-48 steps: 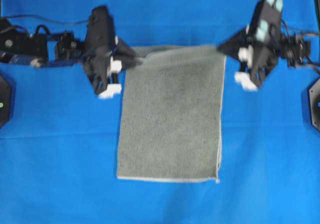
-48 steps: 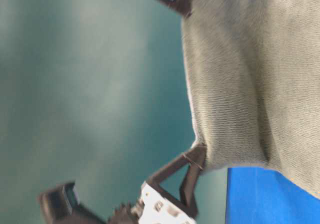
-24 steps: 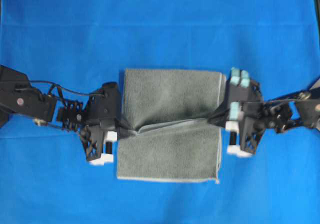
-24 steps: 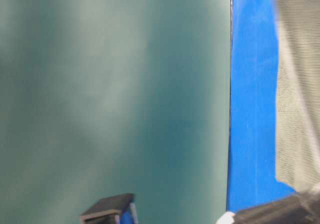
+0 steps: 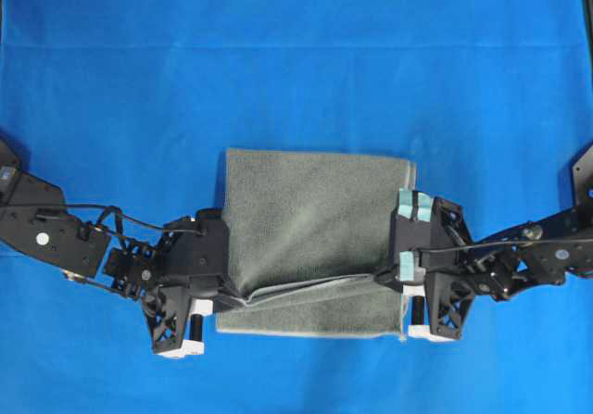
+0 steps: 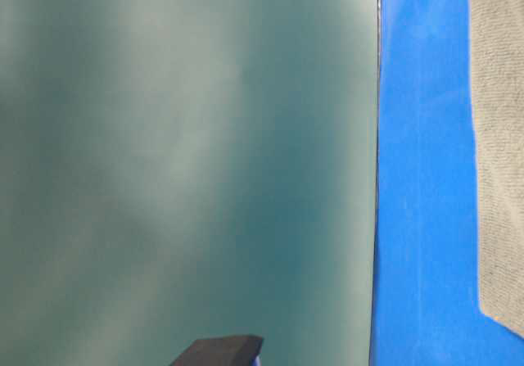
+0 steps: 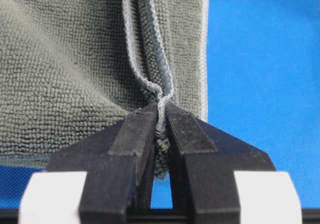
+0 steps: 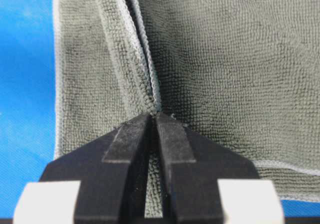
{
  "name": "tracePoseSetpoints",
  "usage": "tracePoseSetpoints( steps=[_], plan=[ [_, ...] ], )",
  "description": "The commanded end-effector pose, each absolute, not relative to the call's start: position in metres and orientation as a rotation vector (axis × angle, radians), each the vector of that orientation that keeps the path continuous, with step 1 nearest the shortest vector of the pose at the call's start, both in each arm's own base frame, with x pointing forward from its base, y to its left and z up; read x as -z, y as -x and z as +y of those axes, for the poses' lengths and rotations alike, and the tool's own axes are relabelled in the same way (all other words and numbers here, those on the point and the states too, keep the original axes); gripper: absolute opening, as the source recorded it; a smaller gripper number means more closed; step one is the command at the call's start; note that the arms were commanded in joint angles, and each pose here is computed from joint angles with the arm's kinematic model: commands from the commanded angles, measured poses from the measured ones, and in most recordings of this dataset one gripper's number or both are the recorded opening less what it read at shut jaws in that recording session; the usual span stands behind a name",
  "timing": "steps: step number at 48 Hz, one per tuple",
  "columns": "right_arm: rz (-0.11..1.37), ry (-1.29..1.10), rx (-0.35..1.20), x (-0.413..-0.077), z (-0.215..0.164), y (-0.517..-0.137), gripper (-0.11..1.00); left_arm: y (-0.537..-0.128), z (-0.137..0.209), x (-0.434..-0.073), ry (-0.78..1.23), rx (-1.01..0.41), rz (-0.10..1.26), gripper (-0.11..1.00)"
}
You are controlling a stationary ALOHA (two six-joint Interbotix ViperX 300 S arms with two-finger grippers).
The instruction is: Fold a large towel.
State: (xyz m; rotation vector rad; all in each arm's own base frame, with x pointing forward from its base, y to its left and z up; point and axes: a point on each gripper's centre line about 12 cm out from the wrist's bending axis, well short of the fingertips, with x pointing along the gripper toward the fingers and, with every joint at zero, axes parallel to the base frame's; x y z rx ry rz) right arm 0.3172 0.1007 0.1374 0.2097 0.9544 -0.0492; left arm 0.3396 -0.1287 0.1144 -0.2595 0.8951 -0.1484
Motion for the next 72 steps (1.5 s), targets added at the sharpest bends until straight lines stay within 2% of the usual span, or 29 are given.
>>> tracePoseSetpoints(
  steps=[1,17,19,21,27,29,31,36,49,60,72],
  plan=[
    [0.946,-0.215,0.042,-0.141,0.104,-0.318,0.05,-0.34,-0.139,-0.12,0.253,0.176,0.886,0.03],
    [0.931,-0.225,0.03,-0.144,0.106,-0.321,0.06,-0.346,-0.14,-0.126,0.258,0.179,0.866,0.04],
    [0.923,-0.23,0.021,-0.144,0.108,-0.324,0.14,-0.347,-0.141,-0.129,0.259,0.183,0.859,0.11],
    [0.915,-0.234,0.014,-0.146,0.109,-0.326,0.28,-0.348,-0.142,-0.131,0.261,0.185,0.852,0.21],
    [0.904,-0.227,0.004,-0.152,0.114,-0.33,0.61,-0.345,-0.145,-0.143,0.261,0.2,0.836,0.59],
    [0.903,-0.225,0.01,-0.155,0.115,-0.331,0.67,-0.344,-0.146,-0.147,0.261,0.204,0.834,0.71],
    [0.902,-0.217,0.018,-0.159,0.116,-0.331,0.66,-0.342,-0.147,-0.152,0.26,0.21,0.832,0.77],
    [0.903,-0.187,0.039,-0.176,0.121,-0.329,0.59,-0.337,-0.149,-0.171,0.262,0.229,0.806,0.74],
    [0.786,-0.079,0.031,-0.259,0.13,-0.3,0.59,-0.315,-0.141,-0.232,0.25,0.275,0.701,0.73],
    [0.701,0.021,0.136,-0.289,0.091,-0.262,0.58,-0.278,-0.117,-0.283,0.151,0.331,0.511,0.72],
    [0.514,0.043,0.174,-0.315,0.046,-0.209,0.58,-0.234,-0.074,-0.3,0.037,0.29,0.351,0.72]
  ],
)
